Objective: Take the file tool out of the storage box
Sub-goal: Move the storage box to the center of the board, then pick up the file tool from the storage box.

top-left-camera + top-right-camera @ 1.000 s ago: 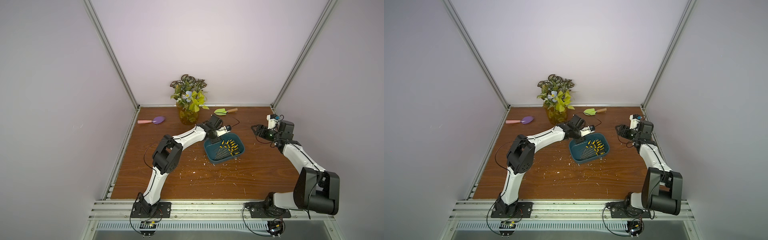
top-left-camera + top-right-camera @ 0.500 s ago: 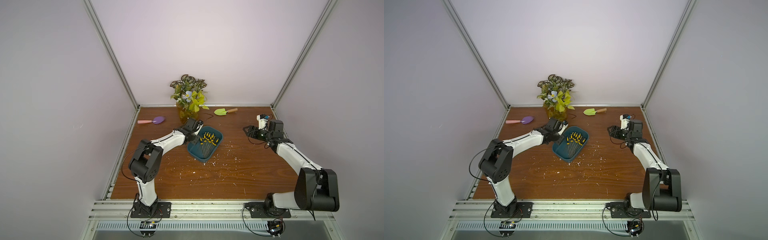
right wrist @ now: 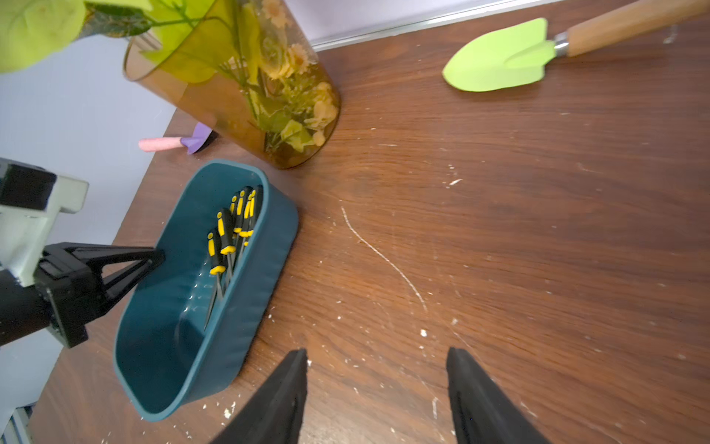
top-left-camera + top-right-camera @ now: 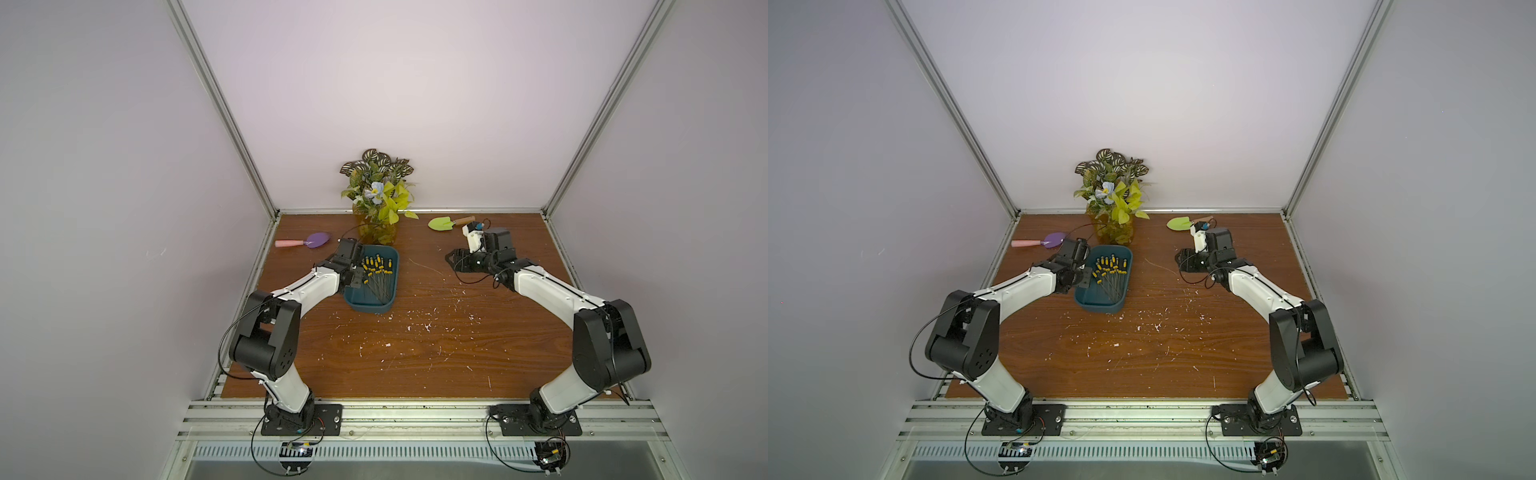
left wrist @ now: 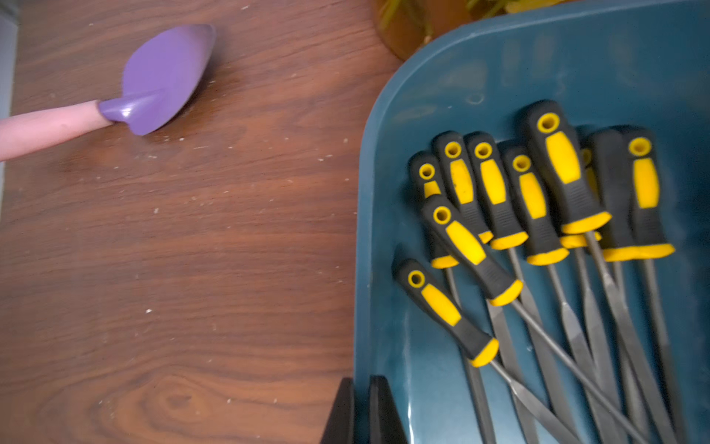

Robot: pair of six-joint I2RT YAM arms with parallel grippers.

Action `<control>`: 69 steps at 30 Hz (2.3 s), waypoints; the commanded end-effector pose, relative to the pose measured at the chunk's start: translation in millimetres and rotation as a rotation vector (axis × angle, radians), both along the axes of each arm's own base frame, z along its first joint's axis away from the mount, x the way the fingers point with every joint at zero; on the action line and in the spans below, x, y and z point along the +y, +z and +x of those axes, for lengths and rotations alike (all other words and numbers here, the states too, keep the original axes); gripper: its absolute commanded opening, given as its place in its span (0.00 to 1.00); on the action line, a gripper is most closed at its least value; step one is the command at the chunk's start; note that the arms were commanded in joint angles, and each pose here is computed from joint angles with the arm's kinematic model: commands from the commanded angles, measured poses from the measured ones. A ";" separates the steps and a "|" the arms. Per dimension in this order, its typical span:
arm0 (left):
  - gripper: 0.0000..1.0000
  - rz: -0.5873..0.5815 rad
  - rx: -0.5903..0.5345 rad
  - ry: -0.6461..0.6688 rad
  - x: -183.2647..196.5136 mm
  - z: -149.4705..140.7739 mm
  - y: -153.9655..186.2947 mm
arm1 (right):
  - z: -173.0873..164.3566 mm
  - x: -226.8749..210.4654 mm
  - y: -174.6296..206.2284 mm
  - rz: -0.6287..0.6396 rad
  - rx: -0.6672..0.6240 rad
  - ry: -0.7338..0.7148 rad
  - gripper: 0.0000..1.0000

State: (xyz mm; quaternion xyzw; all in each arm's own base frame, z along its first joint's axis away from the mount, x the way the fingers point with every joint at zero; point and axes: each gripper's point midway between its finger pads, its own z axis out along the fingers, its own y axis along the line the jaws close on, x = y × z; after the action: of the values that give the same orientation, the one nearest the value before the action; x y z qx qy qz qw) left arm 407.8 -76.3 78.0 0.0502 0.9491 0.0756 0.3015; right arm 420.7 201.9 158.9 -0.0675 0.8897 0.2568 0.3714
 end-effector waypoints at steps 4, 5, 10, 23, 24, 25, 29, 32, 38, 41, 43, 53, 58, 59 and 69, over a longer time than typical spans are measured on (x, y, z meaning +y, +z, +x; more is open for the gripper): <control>0.53 0.120 0.178 0.064 34.3 -37.0 -29.6 | 4.4 28.5 18.6 0.015 -0.045 0.036 0.63; 0.66 0.113 0.165 0.061 33.0 -34.6 -24.6 | 4.1 30.4 19.6 0.019 -0.048 0.038 0.64; 0.85 0.023 0.080 0.033 16.2 -17.2 13.5 | 2.7 31.7 28.9 0.024 -0.084 0.051 0.64; 0.87 -0.345 -0.260 0.109 41.0 3.0 107.8 | 8.1 193.6 36.0 -0.142 -0.181 0.416 0.60; 0.87 -0.368 -0.268 0.133 51.5 0.6 106.4 | 10.0 209.3 29.5 -0.156 -0.174 0.441 0.59; 0.87 -0.380 -0.278 0.157 62.3 -1.1 106.1 | 11.7 221.2 22.9 -0.171 -0.165 0.459 0.58; 0.87 -0.364 -0.281 0.186 79.8 -9.2 97.5 | 19.6 271.4 5.4 -0.225 -0.158 0.514 0.56; 0.88 -0.370 -0.266 0.176 77.5 -10.5 94.7 | 29.7 293.5 -5.2 -0.253 -0.159 0.517 0.54; 0.88 -0.391 -0.260 0.155 72.2 -10.9 92.8 | 40.2 301.7 -39.0 -0.276 -0.136 0.492 0.47; 0.88 -0.395 -0.256 0.149 71.0 -11.1 92.8 | 36.4 300.1 -51.2 -0.281 -0.128 0.496 0.44; 0.88 -0.399 -0.254 0.147 70.2 -11.0 92.5 | 33.7 299.2 -57.2 -0.298 -0.123 0.496 0.42; 0.88 -0.411 -0.231 0.128 65.9 -10.1 87.3 | 32.0 297.0 -82.8 -0.330 -0.079 0.493 0.26; 0.88 -0.413 -0.232 0.116 64.4 -9.1 89.2 | 34.8 297.5 -77.7 -0.329 -0.091 0.474 0.17; 0.88 -0.419 -0.235 0.108 62.9 -8.0 91.4 | 35.2 298.8 -71.4 -0.316 -0.096 0.468 0.10; 0.90 -0.509 -0.266 -0.016 39.8 17.5 121.6 | 28.1 308.7 91.8 0.005 -0.325 0.417 0.03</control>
State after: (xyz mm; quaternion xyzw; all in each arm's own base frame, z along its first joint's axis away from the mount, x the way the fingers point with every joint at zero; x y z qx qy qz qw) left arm 419.2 -26.7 188.0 -0.0571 0.8955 -0.1388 0.4189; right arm 449.2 502.1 94.2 -0.3168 0.8600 0.2301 0.3272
